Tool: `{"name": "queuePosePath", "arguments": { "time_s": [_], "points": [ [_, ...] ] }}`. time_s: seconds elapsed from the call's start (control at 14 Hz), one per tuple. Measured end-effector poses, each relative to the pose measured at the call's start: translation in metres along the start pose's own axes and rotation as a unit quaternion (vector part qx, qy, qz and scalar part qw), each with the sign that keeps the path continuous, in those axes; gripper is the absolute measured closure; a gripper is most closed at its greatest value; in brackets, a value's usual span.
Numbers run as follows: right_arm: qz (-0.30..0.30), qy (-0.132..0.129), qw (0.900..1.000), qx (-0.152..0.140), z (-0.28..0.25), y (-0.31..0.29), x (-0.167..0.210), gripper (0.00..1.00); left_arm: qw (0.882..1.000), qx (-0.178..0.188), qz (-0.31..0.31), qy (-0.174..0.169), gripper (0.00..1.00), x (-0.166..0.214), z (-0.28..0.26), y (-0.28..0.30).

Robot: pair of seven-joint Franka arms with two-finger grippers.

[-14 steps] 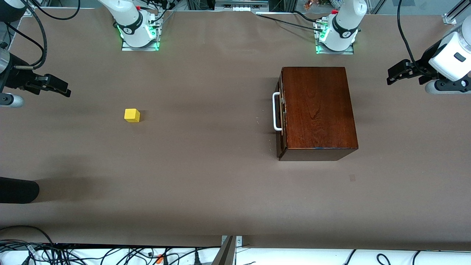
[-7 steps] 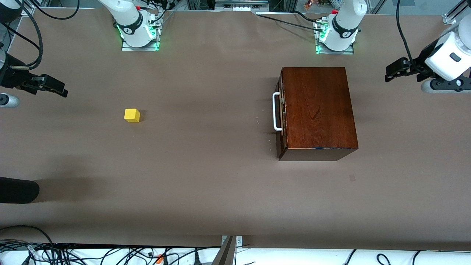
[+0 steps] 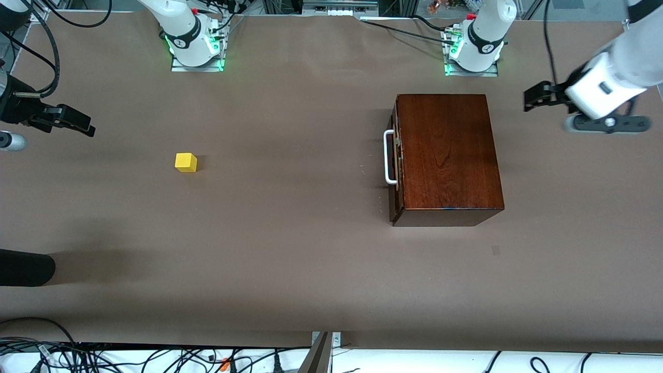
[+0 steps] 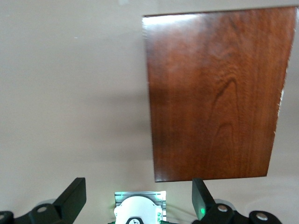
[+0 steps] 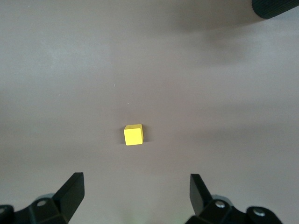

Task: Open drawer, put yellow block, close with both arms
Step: 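Reach the left gripper to the white drawer handle of the wooden box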

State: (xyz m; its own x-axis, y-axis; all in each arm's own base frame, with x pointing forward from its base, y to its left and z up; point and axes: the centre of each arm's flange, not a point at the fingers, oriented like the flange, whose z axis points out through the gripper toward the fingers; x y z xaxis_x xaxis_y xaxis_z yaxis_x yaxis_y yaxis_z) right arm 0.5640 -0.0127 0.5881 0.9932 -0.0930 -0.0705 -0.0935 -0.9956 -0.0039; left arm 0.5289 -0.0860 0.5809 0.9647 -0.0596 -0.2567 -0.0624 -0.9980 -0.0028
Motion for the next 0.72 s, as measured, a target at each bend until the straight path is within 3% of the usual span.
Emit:
{"name": "queuePosePath", "arguments": {
  "time_s": [0.21, 0.36, 0.72],
  "points": [
    [0.0, 0.002, 1.0, 0.0, -0.003, 0.0, -0.001, 0.0, 0.999, -0.001, 0.043, -0.02, 0.0, 0.014, 0.025, 0.054],
    [0.0, 0.003, 1.0, 0.0, -0.003, 0.0, -0.001, 0.0, 0.998, -0.004, 0.062, -0.012, 0.0, 0.03, 0.039, 0.08],
    [0.0, 0.003, 1.0, 0.0, -0.004, 0.0, -0.001, 0.0, 1.0, -0.004, 0.023, -0.001, 0.0, 0.053, 0.076, 0.183]
  ]
}}
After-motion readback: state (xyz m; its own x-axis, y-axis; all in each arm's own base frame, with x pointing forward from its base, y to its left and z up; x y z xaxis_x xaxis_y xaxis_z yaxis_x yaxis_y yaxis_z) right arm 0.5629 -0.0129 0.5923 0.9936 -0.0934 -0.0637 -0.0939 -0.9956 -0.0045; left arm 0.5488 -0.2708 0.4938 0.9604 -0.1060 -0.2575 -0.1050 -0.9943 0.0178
